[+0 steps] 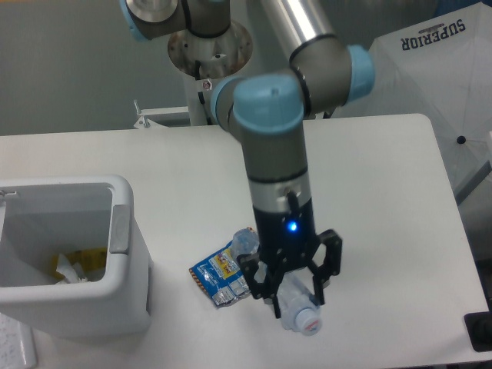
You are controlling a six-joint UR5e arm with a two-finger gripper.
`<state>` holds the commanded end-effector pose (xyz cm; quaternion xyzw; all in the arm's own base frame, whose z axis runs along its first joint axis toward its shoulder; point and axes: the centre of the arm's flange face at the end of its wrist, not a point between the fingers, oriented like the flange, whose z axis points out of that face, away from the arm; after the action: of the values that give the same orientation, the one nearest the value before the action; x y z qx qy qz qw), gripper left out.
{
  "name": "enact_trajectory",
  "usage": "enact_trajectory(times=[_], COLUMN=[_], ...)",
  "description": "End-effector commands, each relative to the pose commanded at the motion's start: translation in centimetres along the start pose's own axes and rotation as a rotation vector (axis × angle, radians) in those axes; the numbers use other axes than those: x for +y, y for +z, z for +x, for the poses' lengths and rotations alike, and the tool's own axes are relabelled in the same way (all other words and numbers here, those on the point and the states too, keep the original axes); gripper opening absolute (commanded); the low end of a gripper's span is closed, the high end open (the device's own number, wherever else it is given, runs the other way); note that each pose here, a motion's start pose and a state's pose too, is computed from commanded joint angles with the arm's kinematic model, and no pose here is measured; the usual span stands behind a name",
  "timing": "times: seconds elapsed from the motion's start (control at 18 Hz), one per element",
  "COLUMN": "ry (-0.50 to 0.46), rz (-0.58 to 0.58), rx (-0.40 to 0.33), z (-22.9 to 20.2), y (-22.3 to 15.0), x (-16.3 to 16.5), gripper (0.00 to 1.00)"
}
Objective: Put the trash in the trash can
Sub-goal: 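Lift the bottle and carry it over the white trash bin, then lower the bottle into the bin and open the gripper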
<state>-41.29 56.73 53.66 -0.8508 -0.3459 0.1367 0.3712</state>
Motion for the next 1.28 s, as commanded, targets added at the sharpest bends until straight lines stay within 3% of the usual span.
enact_trajectory(times=[0.39, 0.67, 1.28], ry=[0.019, 0.082, 0.158], rz=[0.107, 0.152, 0.149], rx=[0.018, 0.091, 0.224], z=[1.8, 7.8, 17.8], y=[-7.2, -11.8, -14.9], x=[-2.0, -1.6, 1.3], gripper=[0.67, 0.67, 0.67])
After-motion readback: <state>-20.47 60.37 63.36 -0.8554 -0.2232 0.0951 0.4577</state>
